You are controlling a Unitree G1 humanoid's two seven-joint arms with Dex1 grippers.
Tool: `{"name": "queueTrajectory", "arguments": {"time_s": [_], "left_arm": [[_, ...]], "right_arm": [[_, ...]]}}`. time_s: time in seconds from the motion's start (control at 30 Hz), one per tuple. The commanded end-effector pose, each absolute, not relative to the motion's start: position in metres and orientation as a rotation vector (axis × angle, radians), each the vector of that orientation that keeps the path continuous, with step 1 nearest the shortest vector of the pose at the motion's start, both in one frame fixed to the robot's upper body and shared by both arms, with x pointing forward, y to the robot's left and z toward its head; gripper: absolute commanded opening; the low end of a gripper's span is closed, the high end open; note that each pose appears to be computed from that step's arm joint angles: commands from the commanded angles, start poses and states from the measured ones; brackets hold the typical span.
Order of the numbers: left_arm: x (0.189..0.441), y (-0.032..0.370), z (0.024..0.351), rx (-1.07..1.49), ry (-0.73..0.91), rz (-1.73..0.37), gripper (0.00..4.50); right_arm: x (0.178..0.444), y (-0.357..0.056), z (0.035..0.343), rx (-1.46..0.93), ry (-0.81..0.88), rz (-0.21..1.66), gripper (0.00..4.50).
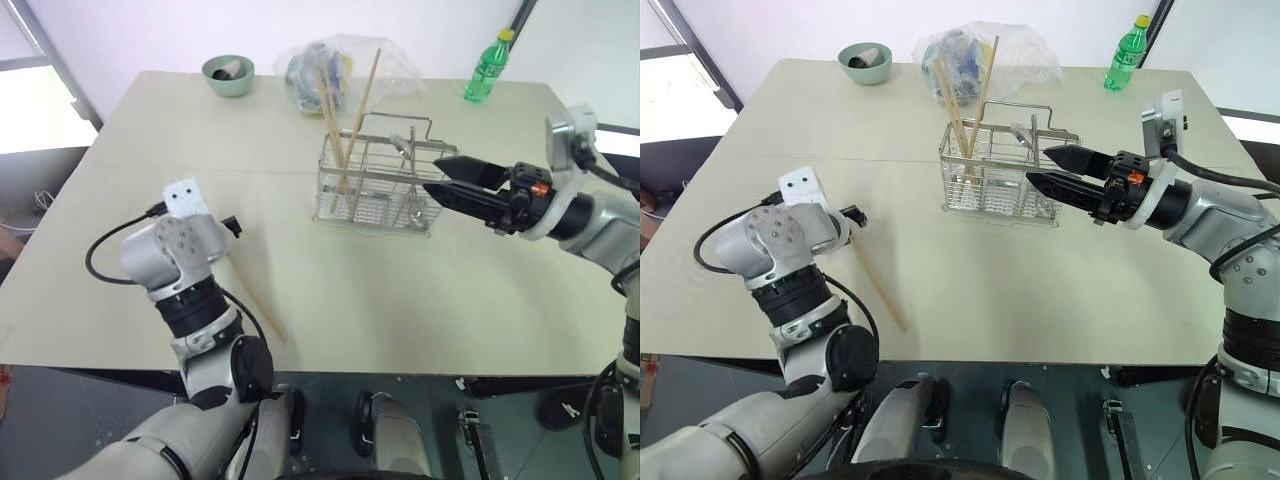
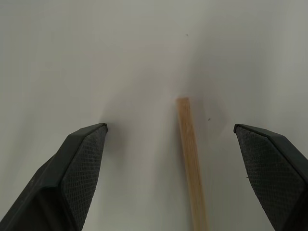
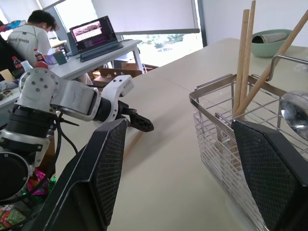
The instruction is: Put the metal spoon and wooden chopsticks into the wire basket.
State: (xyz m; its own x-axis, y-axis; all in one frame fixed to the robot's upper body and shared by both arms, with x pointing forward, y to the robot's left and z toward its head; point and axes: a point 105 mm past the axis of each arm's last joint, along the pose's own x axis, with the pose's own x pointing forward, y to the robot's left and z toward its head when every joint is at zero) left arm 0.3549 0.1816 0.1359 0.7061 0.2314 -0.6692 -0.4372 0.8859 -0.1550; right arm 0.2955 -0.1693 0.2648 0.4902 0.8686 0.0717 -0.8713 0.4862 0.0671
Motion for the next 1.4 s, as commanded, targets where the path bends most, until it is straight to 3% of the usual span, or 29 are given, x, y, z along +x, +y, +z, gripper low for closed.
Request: {"name": "queueTrajectory", "arguments": {"time_s": [0.03,0.1,0.33,0.53,0.67,0.77,0.83,0.97,1.17,1.4], "left_arm": [[0.355,0.177,0.129,-0.317,0.730,0.358,4.21],[0.357,0.174,0.129,-0.324,0.739,0.344,3.57],[0.367,0.171,0.146,-0.343,0.717,0.326,0.05],[0.380,0.198,0.179,-0.290,0.582,0.354,0.01],[0.414,0.238,0.262,-0.306,0.136,0.393,0.01],[0.424,0.251,0.334,-0.381,-0.217,0.345,0.01],[0.424,0.253,0.362,-0.422,-0.355,0.306,0.01],[0.418,0.217,0.441,-0.651,-0.663,-0.012,0.01],[0.425,0.147,0.468,-0.729,-0.677,-0.373,0.01],[0.438,0.069,0.438,-0.490,-0.580,-0.526,0.01]], "right_arm": [[0.293,-0.169,0.276,0.080,-0.081,1.057,3.57],[0.293,-0.169,0.278,0.083,-0.089,1.051,3.57],[0.293,-0.171,0.279,0.082,-0.097,1.034,3.57],[0.293,-0.173,0.279,0.083,-0.101,1.025,3.57],[0.294,-0.178,0.281,0.081,-0.097,1.007,3.57],[0.293,-0.181,0.285,0.080,-0.098,0.997,3.57],[0.294,-0.182,0.286,0.081,-0.097,0.993,3.57],[0.295,-0.183,0.288,0.082,-0.096,0.975,3.57],[0.291,-0.181,0.290,0.084,-0.102,0.969,3.57],[0.284,-0.185,0.289,0.097,-0.123,0.923,3.57]]}}
